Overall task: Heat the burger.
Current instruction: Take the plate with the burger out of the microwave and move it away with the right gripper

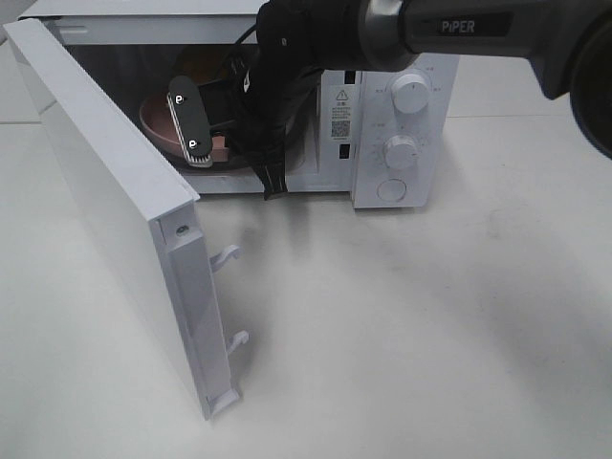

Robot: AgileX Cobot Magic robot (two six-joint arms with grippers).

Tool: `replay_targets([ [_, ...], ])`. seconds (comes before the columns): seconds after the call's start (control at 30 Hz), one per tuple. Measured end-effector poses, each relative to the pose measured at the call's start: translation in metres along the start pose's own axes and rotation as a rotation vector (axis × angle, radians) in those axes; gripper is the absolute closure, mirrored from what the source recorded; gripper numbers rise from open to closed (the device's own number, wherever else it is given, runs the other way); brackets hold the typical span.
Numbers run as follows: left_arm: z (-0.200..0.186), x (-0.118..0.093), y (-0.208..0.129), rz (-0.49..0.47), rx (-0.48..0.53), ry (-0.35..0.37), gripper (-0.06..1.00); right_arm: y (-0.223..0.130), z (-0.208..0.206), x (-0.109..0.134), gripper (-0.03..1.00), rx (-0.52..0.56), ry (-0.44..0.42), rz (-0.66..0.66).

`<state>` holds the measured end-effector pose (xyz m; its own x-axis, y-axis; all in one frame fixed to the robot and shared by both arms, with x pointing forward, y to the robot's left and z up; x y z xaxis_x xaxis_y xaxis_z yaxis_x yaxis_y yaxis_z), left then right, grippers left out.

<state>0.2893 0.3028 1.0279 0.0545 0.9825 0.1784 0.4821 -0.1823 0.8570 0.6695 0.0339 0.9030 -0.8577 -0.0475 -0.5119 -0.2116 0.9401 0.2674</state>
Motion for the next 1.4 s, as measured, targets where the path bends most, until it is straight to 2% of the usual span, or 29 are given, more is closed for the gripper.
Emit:
replay_targets([
  [0.53, 0.000, 0.000, 0.000, 0.000, 0.000, 0.000, 0.03, -0.012, -0.022, 0.026, 0.89, -0.055, -0.055, -0.040],
  [0.8, 0.000, 0.000, 0.000, 0.000, 0.000, 0.000, 0.03, -0.026, -0.038, 0.045, 0.89, -0.054, -0.022, -0.086],
  [1.23, 0.000, 0.000, 0.000, 0.000, 0.000, 0.000, 0.03, -0.036, -0.065, 0.064, 0.89, -0.073, -0.051, -0.140],
  [1.4, 0.000, 0.000, 0.000, 0.000, 0.000, 0.000, 0.03, -0.044, -0.081, 0.083, 0.89, -0.072, -0.036, -0.149],
])
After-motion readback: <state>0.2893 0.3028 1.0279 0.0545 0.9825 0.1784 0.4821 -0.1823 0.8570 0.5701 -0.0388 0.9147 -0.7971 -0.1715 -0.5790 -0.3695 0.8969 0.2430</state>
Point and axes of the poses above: a point on each arm's last joint axis where the gripper is mounted, z pointing out along that axis toward the gripper, x along the wrist's bending axis when the last joint is at zero, y = z × x, the point moved 6 cm from there along z, pointing out along that axis toward the gripper, and after that the axes turned 15 degrees about z, right-handed, at the moved point
